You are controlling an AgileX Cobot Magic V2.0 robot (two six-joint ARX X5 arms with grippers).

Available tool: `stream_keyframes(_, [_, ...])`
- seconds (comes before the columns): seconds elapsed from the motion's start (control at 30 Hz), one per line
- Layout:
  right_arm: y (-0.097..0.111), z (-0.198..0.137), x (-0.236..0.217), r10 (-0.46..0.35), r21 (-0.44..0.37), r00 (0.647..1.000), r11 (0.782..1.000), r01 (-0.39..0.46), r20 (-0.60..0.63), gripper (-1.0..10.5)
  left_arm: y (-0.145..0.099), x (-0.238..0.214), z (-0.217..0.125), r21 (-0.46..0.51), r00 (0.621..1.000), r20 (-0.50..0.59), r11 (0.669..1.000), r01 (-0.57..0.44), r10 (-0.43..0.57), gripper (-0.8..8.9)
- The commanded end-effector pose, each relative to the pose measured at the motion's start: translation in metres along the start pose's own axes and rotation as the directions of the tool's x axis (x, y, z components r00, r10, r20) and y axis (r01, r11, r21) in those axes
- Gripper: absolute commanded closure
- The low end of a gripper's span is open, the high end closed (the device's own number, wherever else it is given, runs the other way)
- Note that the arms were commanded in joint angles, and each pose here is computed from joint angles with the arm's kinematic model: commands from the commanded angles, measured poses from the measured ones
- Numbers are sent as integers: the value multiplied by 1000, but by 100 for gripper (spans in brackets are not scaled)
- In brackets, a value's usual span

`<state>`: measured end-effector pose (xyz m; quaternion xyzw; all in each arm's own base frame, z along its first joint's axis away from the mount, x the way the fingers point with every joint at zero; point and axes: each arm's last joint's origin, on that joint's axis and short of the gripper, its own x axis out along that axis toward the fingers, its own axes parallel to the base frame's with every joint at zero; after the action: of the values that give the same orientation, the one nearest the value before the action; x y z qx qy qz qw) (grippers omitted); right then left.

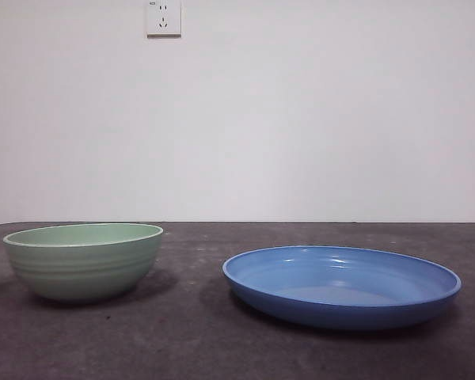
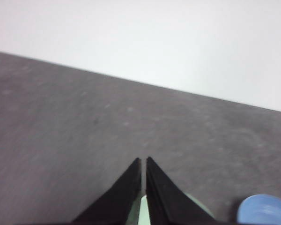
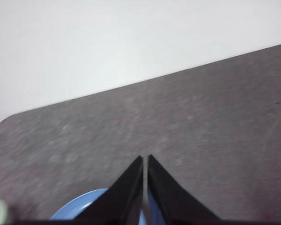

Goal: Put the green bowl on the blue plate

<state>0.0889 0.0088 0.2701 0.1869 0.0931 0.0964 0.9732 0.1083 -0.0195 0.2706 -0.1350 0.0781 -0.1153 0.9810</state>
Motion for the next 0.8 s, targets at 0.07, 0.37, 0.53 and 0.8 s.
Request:
stream_keyframes(0.07, [12,23,0,59,-17,996,998,-60,-63,935,-12,8,32,-4,996,-20,997,83,-83,796])
stream_keyframes(0.37, [34,62,10,170,-77,945,977,-199,-279,935,-33,38,69,-56,930,-226,957,283,-289,796])
stream_keyframes(0.53, [42,74,20,242,-80,897,954,-290,-369,935,-41,53,76,-94,861,-337,923,372,-381,796])
stream_keyframes(0.8, [45,74,36,294,-47,852,937,-346,-433,935,-46,66,74,-136,788,-403,882,451,-466,795])
